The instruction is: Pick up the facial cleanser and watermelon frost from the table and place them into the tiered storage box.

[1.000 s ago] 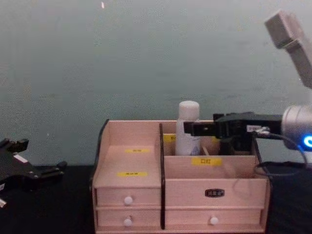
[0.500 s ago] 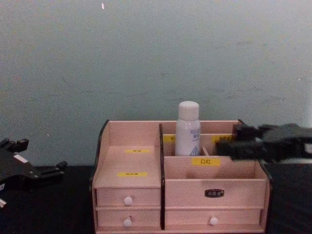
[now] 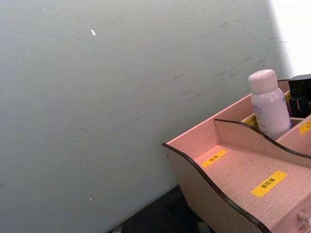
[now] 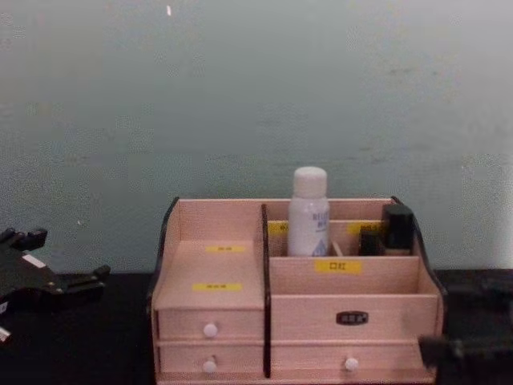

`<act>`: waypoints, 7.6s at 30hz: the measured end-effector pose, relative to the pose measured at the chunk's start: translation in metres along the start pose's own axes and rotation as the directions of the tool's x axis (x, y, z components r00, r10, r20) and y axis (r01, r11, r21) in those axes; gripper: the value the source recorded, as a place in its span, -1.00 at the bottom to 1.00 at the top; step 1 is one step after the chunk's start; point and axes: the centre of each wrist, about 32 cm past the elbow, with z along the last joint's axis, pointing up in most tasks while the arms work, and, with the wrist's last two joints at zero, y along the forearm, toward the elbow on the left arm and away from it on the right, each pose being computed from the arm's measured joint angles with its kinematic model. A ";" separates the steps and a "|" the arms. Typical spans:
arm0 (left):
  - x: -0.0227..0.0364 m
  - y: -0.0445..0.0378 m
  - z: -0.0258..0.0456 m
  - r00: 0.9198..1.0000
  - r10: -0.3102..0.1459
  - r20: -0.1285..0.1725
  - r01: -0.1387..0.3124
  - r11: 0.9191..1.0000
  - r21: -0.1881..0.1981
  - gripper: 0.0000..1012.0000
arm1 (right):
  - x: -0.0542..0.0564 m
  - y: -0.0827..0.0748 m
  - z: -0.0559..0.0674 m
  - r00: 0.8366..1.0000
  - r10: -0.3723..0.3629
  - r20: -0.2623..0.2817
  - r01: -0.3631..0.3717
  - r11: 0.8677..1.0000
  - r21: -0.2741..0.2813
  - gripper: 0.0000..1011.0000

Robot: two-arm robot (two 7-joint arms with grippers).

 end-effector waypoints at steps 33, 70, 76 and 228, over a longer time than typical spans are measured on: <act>0.0000 0.0000 0.0000 1.000 0.000 0.000 0.000 1.000 0.000 0.98 | -0.003 0.004 -0.014 1.000 0.020 0.014 -0.018 0.987 -0.159 0.98; 0.0000 0.0000 0.0000 1.000 0.000 0.000 0.000 1.000 0.000 0.98 | 0.000 0.017 -0.010 0.998 0.045 0.034 -0.036 0.971 -0.238 0.98; 0.0000 0.0000 0.0000 1.000 0.000 0.000 0.000 1.000 0.000 0.98 | -0.001 0.017 -0.010 0.998 0.047 0.039 -0.037 0.970 -0.240 0.98; 0.0000 0.0000 0.0000 1.000 0.000 0.000 0.000 1.000 0.000 0.98 | 0.039 0.195 0.115 1.000 0.006 0.021 -0.006 1.000 -0.020 0.41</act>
